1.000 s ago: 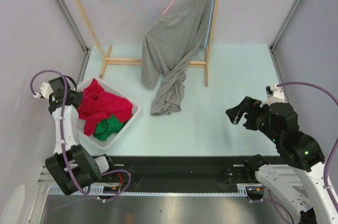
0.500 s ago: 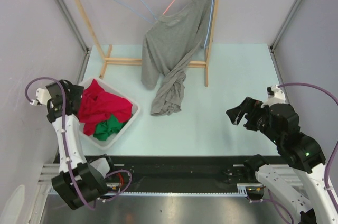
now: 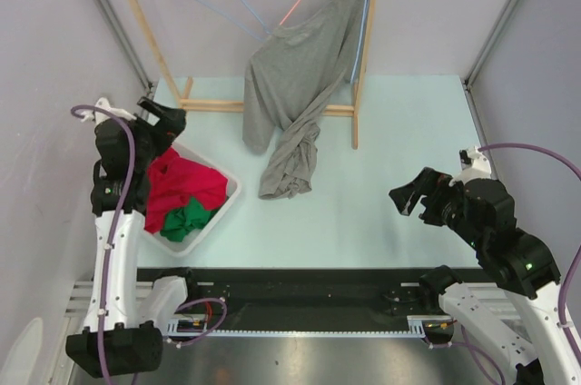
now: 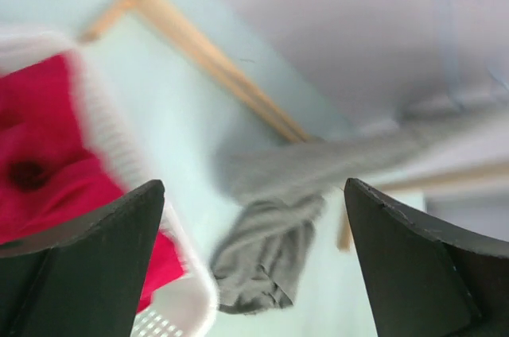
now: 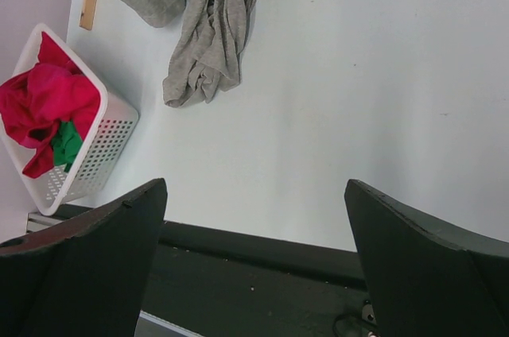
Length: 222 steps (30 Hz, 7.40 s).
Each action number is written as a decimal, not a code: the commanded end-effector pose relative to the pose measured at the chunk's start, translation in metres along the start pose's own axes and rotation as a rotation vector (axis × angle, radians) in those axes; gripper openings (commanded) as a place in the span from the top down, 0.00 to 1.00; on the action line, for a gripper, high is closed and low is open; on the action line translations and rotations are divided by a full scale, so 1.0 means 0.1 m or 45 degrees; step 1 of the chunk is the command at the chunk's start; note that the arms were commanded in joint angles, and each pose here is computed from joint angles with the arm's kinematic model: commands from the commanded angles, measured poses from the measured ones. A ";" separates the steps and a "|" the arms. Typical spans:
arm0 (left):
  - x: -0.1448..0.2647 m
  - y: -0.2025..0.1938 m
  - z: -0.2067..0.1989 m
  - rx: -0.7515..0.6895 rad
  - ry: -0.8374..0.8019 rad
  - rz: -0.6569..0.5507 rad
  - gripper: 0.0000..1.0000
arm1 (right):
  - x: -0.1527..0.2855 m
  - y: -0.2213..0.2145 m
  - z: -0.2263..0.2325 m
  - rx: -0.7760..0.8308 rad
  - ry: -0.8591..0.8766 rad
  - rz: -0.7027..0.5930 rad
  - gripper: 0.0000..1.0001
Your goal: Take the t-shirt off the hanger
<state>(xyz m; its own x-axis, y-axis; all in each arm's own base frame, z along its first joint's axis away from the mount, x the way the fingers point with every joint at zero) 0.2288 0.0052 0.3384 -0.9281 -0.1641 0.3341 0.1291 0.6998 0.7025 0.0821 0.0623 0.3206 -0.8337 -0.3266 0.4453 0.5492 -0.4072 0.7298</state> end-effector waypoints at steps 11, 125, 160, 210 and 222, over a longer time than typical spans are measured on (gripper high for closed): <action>0.36 -0.14 -1.04 -0.939 -1.380 -0.037 0.00 | -0.02 0.00 0.04 -0.018 0.035 0.015 0.01; -1.11 -0.91 -3.20 -0.884 -1.278 0.048 0.40 | 0.11 0.03 -0.03 0.037 -0.035 -0.005 0.00; -0.90 -0.55 -3.34 -0.421 -1.479 -0.701 1.00 | -0.03 0.08 0.00 0.095 -0.083 0.028 0.00; 1.32 -0.72 -0.63 -0.841 -1.187 0.421 1.00 | -0.31 0.16 0.38 0.163 0.316 0.157 0.00; 1.32 -1.29 -0.57 -0.695 -1.577 0.999 1.00 | -0.46 0.23 1.30 0.271 0.498 -0.004 0.00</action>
<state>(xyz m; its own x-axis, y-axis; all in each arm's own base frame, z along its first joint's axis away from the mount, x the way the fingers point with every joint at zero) 0.1169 -0.1330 0.3231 -0.4096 0.8626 0.2969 0.5115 -0.0522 0.8577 0.1202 0.1536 0.3440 -0.6241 -0.6582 0.4210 0.6391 -0.1201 0.7597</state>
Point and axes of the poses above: each gripper's point midway between its finger pads, its own x axis back along the fingers, its own z axis along the line the jaws close on, y = z × x, the point moved 10 cm from there along x, back along the fingers, and after that the axes turned 1 degree about -x, right-handed, at the moved point
